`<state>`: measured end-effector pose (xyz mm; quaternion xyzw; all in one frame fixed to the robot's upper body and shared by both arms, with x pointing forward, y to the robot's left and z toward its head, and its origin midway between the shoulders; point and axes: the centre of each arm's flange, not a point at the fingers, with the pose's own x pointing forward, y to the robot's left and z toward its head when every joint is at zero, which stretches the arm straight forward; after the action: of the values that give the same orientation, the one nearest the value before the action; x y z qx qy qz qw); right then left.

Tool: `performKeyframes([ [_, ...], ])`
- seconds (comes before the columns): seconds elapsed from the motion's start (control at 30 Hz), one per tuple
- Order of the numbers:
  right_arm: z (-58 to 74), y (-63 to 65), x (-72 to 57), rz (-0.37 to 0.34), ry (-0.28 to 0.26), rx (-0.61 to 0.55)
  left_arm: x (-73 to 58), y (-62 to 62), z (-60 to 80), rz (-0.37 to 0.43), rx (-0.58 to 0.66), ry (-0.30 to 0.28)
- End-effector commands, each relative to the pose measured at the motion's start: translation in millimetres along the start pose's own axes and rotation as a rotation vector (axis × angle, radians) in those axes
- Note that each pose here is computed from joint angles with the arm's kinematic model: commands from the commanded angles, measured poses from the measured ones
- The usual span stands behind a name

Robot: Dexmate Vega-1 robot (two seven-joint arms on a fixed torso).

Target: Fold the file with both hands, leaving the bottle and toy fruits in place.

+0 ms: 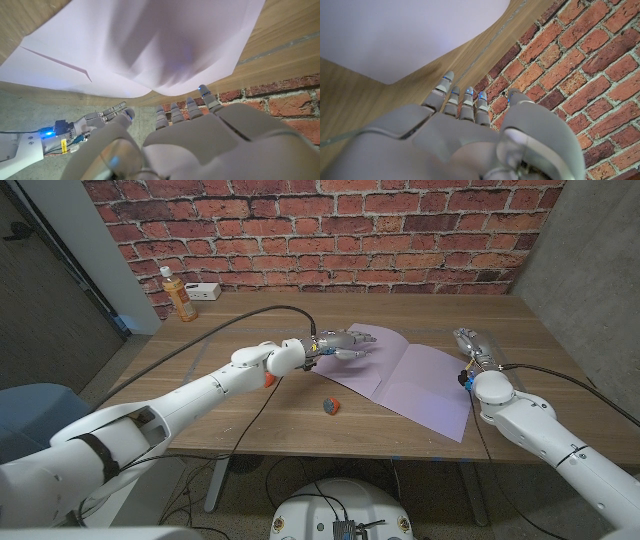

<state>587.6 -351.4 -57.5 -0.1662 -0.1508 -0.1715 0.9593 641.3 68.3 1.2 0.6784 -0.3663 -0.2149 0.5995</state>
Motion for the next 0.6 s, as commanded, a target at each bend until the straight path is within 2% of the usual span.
performKeyframes([
  [0.03, -4.0, -5.8, -5.3, -0.059, 0.076, -0.138, 9.3, -12.7, 6.5, -0.058, 0.028, -0.002],
  [0.47, -9.3, -0.5, -7.1, -0.055, 0.15, -0.233, 13.6, -20.6, 12.9, -0.095, 0.071, -0.009],
  [0.6, -10.2, 0.3, -8.9, -0.057, 0.154, -0.244, 14.9, -22.2, 13.0, -0.113, 0.082, 0.001],
])
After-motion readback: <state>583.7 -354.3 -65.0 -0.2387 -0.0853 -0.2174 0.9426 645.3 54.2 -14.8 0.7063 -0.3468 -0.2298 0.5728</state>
